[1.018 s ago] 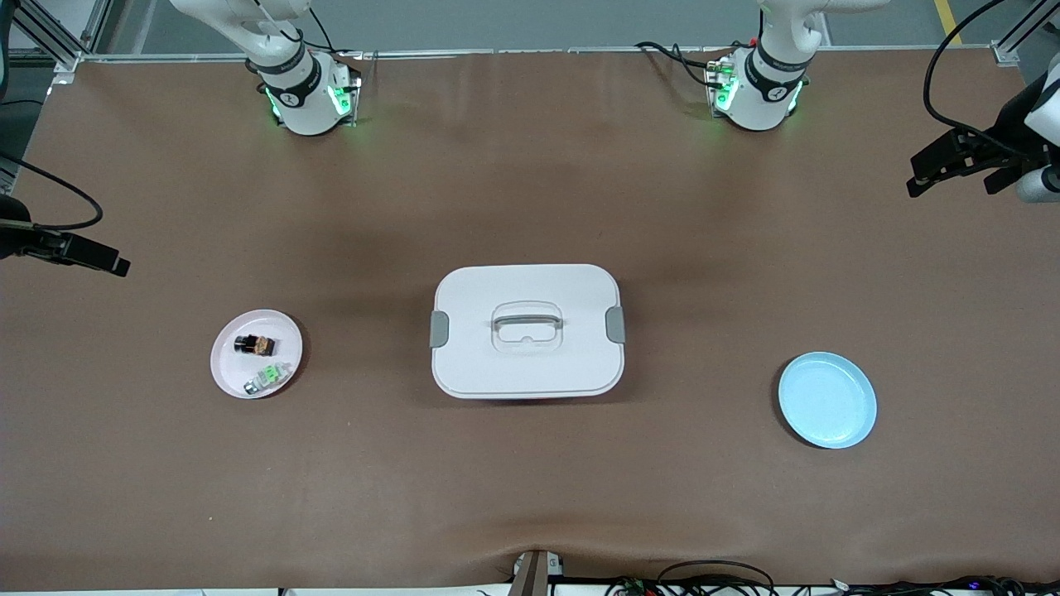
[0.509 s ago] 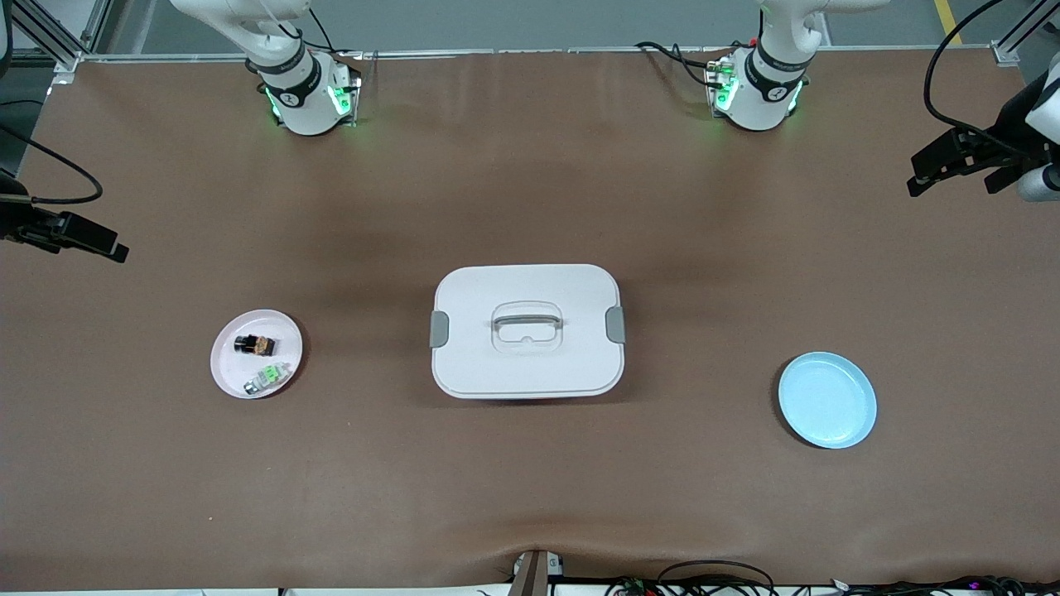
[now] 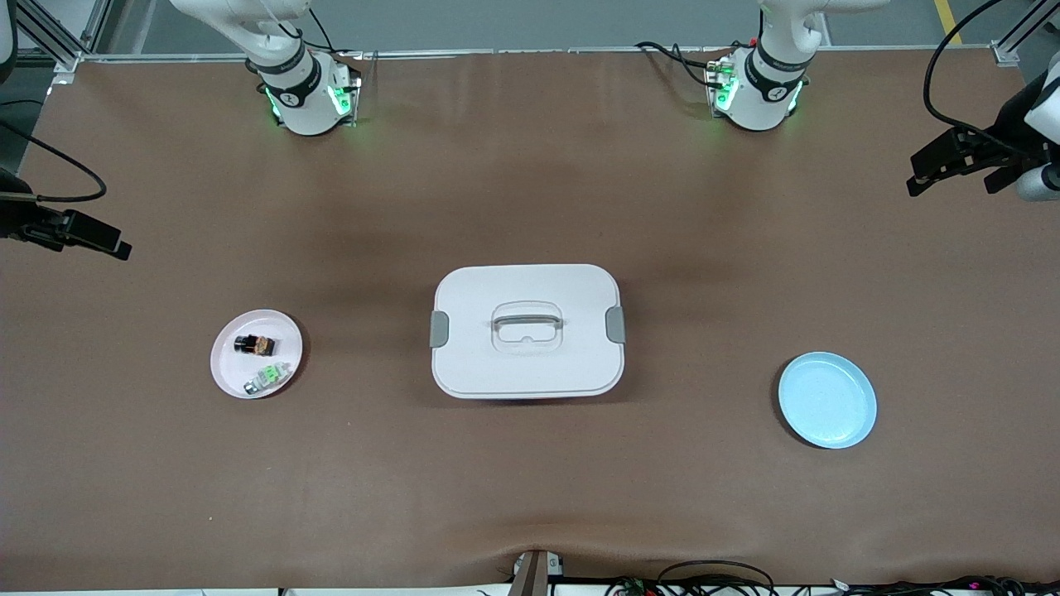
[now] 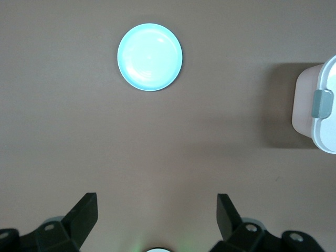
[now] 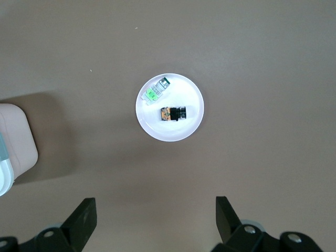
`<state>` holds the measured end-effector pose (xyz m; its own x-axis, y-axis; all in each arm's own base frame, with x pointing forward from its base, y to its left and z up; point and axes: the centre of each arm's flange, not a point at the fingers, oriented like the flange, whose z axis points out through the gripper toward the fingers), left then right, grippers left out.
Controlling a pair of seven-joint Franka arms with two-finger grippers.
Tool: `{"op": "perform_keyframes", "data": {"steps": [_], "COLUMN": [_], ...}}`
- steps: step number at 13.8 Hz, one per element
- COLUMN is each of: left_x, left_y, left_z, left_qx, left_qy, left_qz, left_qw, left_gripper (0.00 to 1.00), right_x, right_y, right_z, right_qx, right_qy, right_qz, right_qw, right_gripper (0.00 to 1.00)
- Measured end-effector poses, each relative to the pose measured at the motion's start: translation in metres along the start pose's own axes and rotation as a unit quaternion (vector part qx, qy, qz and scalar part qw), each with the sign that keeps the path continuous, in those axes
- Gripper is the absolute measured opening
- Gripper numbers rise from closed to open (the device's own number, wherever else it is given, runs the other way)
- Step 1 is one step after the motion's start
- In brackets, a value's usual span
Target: Transfer orange switch to right arm and place
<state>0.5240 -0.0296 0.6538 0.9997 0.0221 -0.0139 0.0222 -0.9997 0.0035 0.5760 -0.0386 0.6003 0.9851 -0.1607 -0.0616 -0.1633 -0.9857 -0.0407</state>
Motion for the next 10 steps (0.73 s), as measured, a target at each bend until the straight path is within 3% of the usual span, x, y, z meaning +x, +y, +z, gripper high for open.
{"op": "perform_keyframes", "data": {"steps": [7, 10], "left_x": [0.0, 0.0], "left_y": [0.003, 0.007], "left_z": [-0.003, -0.002], "left_qx": [0.0, 0.0], "left_qy": [0.003, 0.003], "left_qz": [0.003, 0.006], "left_qw": [1.0, 1.0], "left_gripper": [1.0, 1.0], "right_x": [-0.001, -0.002], "right_y": [-0.006, -0.024], "right_z": [0.002, 0.001], "right_qx": [-0.002, -0.02], "right_qy": [-0.002, 0.007], "right_qz": [-0.007, -0.027], "right_qw": [1.0, 0.999], "right_gripper": [1.0, 1.0]}}
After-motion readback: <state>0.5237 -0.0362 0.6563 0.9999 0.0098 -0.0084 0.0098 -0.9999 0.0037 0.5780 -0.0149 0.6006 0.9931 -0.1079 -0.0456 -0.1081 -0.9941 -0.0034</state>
